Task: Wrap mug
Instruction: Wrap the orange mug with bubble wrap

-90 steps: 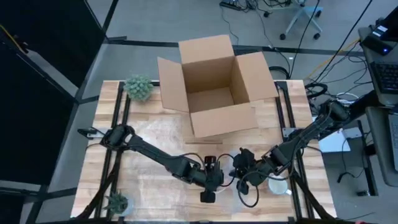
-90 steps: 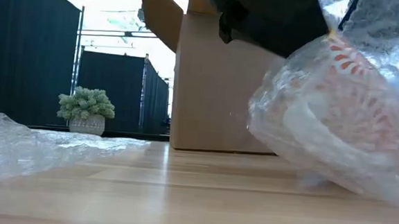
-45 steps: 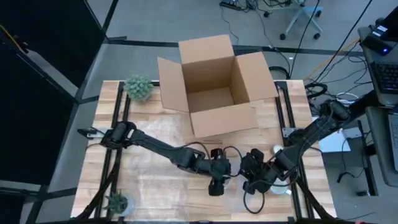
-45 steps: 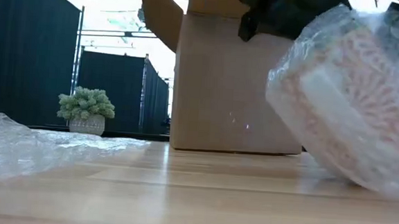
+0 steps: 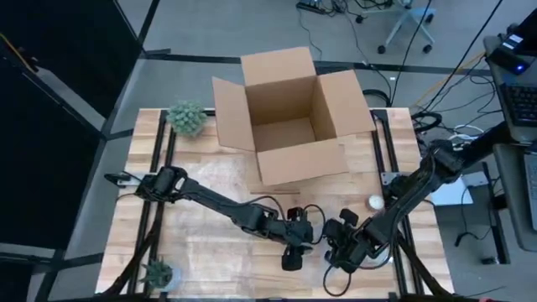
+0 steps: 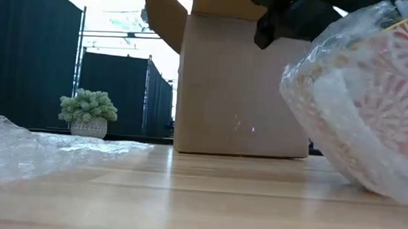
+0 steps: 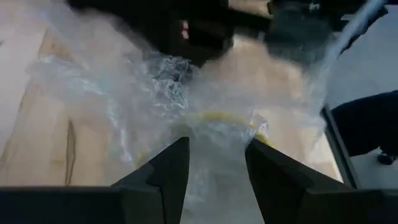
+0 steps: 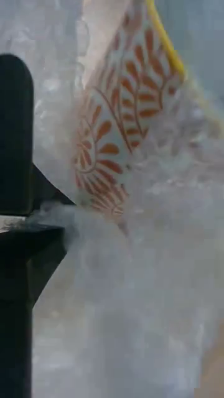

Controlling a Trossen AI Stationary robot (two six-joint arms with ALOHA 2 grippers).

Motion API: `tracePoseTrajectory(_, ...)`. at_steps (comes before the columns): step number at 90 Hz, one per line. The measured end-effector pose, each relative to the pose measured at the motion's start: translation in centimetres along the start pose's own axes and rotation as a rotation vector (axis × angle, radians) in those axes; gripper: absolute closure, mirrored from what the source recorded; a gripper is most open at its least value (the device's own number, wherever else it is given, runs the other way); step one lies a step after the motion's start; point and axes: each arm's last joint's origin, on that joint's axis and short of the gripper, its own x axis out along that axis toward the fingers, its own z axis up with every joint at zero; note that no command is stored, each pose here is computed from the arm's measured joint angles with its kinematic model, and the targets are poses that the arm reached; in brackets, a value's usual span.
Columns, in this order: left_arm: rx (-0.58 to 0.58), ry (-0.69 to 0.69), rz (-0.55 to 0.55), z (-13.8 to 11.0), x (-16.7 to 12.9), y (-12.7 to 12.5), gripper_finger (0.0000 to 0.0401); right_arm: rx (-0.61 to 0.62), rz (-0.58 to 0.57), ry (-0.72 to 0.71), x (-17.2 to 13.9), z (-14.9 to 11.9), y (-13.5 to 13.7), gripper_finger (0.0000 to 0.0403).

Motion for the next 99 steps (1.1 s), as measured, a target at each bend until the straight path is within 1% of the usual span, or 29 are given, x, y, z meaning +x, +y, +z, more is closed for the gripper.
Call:
tracePoseTrajectory(11, 0.002, 0.014, -0.007, -0.3, 0.3, 0.0, 0.0255, -0.014, 0.005, -0.012, 1.6, -0.4, 0.7, 0.0403)
tracePoseTrajectory(18, 0.000, -0.001, -0.019, -0.2, 0.4, 0.0, 0.0255, -0.018, -0.027, -0.041, 2.7, -0.5, 0.8, 0.0403)
tracePoseTrajectory(34, 0.002, 0.021, -0.020, -0.5, 0.5, 0.0, 0.0255, -0.024, -0.108, -0.126, 4.8, -0.2, 0.5, 0.0403)
tracePoseTrajectory(43, 0.004, 0.049, -0.013, -0.7, 0.5, 0.1, 0.0255, -0.054, -0.125, -0.125, 5.2, 0.1, 0.3, 0.0403)
tracePoseTrajectory(52, 0.005, 0.060, -0.011, -0.7, 0.2, 0.1, 0.0255, -0.078, -0.108, -0.113, 4.1, 0.5, 0.2, 0.0403)
tracePoseTrajectory(65, 0.005, 0.023, -0.019, 0.5, -1.4, -0.1, 0.0255, -0.077, -0.034, -0.086, 0.9, 1.3, -0.2, 0.0403)
tracePoseTrajectory(74, 0.010, 0.008, -0.021, 1.0, -2.3, -0.1, 0.0255, -0.059, 0.019, -0.107, -1.4, 2.0, -0.6, 0.0403)
tracePoseTrajectory(83, 0.009, -0.002, -0.014, 1.5, -3.1, 0.0, 0.0255, -0.041, 0.057, -0.124, -2.7, 2.5, -0.9, 0.0403)
tracePoseTrajectory(93, 0.011, 0.043, 0.002, 1.6, -4.6, 0.1, 0.0255, -0.045, 0.102, -0.143, -3.7, 2.9, -1.0, 0.0403)
tracePoseTrajectory(99, 0.013, 0.099, 0.042, 1.4, -5.7, 0.2, 0.0255, -0.049, 0.140, -0.160, -4.3, 3.2, -0.9, 0.0403)
